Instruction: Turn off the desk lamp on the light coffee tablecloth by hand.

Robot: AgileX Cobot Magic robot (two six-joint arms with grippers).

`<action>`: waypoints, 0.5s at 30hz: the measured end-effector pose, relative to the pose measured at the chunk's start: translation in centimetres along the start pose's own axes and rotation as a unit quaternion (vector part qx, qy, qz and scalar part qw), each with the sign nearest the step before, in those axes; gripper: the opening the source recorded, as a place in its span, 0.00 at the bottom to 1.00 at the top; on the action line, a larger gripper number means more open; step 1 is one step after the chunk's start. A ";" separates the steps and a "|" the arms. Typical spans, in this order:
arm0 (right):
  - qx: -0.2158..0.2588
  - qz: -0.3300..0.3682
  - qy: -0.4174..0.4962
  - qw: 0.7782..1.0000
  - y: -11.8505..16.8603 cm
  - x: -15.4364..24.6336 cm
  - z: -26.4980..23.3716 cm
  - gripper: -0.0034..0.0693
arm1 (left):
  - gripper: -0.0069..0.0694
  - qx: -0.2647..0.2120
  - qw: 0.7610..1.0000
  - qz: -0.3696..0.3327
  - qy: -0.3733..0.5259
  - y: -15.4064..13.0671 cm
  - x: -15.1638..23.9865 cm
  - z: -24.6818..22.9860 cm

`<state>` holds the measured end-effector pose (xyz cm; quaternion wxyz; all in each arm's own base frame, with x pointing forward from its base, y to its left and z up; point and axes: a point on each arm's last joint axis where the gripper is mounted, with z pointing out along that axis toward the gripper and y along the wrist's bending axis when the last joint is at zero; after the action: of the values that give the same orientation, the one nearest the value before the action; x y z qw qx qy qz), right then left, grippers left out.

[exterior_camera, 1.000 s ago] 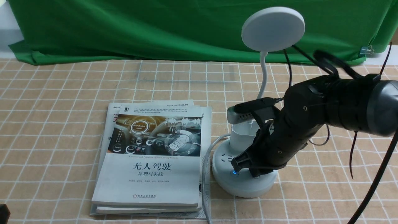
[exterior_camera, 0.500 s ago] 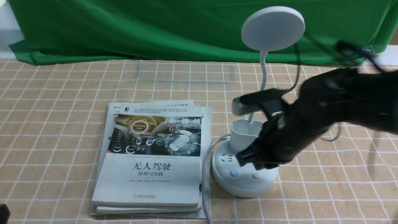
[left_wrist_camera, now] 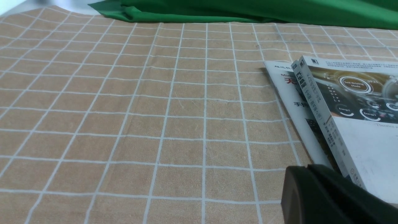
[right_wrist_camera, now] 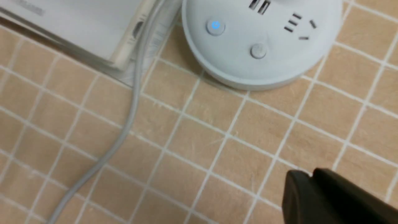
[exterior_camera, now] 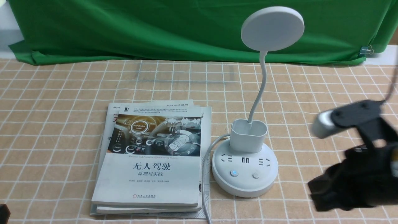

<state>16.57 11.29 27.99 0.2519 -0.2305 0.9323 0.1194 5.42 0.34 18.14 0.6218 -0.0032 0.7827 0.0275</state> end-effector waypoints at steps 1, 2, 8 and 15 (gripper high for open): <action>-0.002 0.001 -0.022 1.000 0.0 0.2 -1.1 0.14 | 0.10 0.000 1.000 0.000 0.000 0.0 0.0 0.0; -0.004 0.001 -0.037 0.999 0.1 0.3 -1.8 0.15 | 0.10 0.000 1.000 0.000 0.000 0.0 0.0 0.0; -0.011 -0.001 -0.116 0.993 0.2 0.5 -4.6 0.16 | 0.10 0.000 1.000 0.000 0.000 0.0 0.0 0.0; 0.015 -0.008 -0.174 0.985 -0.8 2.2 -5.4 0.10 | 0.10 0.000 1.000 0.000 0.000 0.0 0.0 0.0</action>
<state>13.05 8.00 31.31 0.4145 -0.2103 0.8740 0.1416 5.42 0.34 18.14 0.6218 -0.0029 0.7827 0.0278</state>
